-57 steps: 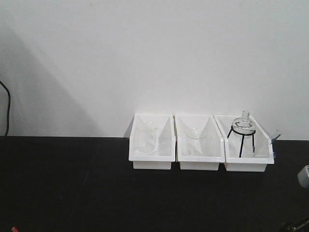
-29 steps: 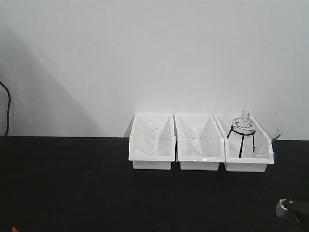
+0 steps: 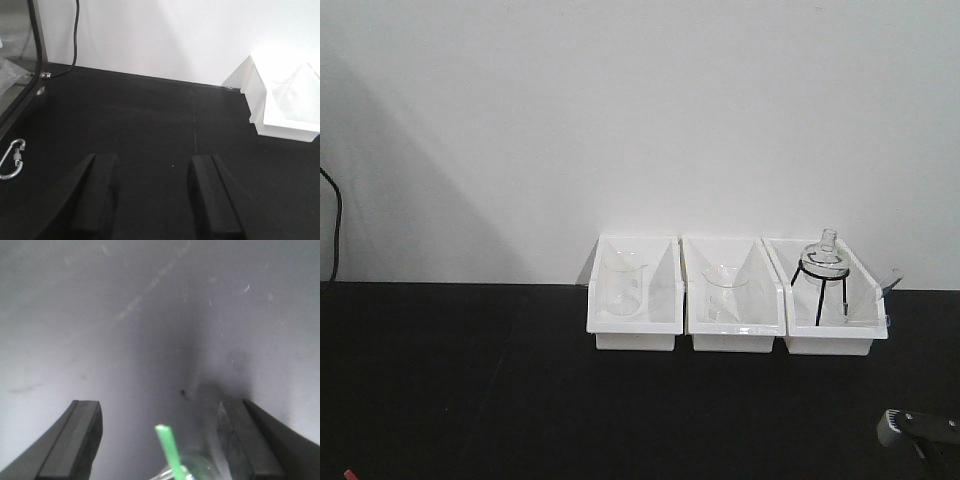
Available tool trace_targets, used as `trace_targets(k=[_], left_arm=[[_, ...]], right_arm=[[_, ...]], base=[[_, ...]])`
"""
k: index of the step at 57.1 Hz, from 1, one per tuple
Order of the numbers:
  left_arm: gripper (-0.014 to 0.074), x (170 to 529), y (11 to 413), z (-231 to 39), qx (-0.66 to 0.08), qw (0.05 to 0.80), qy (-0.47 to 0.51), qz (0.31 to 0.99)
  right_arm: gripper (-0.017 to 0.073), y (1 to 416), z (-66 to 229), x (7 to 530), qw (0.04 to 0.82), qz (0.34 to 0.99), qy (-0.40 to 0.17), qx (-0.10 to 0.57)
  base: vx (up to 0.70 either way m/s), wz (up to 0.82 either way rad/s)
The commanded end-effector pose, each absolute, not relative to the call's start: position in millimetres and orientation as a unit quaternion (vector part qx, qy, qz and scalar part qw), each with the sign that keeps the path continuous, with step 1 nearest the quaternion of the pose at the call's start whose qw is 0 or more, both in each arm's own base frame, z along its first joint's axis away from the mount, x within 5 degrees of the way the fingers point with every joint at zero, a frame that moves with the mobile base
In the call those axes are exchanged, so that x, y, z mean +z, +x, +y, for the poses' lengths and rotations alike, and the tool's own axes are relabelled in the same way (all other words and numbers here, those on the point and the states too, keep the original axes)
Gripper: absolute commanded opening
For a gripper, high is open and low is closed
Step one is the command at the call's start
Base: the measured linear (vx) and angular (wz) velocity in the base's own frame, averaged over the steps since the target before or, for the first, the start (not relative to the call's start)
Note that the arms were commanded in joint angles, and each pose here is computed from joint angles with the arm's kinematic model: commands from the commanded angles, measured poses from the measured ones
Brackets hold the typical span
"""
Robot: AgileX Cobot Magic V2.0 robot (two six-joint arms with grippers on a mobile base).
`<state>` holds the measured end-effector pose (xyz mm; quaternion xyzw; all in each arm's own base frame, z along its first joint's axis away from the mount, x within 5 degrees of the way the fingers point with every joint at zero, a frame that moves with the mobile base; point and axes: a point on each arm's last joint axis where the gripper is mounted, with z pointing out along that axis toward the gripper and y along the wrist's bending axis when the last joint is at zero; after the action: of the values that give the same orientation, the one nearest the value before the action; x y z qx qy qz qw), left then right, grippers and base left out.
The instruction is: Sort red and green spoons into left cabinet
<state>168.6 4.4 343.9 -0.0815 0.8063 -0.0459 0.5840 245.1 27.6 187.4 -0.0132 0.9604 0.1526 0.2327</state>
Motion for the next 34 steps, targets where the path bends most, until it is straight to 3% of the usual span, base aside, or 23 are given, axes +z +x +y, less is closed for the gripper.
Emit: trace_targets(k=[1,16,22,32,34], left_arm=[[0.0461,363.7,169.4,4.4,-0.053,0.629,-0.083,0.771],[0.0461,363.7,169.4,4.4,-0.053,0.629,-0.083,0.771],[0.0461,363.7,169.4,4.4,-0.053,0.629,-0.083,0.771],[0.0461,363.7,169.4,4.4,-0.053,0.629,-0.083,0.771],[0.0461,363.7,169.4,4.4,-0.053,0.629,-0.083,0.771]], right_arm=[[0.0519,251.7,25.7,197.1,0.265,0.953,-0.010,0.148],[0.0407,252.8,25.9,192.4,0.255,0.955,-0.011,0.149],[0.0279,252.4,26.3,192.3,0.253,0.956,-0.011,0.151],[-0.0009,251.9,26.6,192.7,0.252,0.956,-0.012,0.152],[-0.0013,251.9,26.6,192.7,0.252,0.956,-0.012,0.152]], base=[[0.00,0.00],[0.00,0.00],[0.00,0.00],[0.00,0.00],[0.00,0.00]])
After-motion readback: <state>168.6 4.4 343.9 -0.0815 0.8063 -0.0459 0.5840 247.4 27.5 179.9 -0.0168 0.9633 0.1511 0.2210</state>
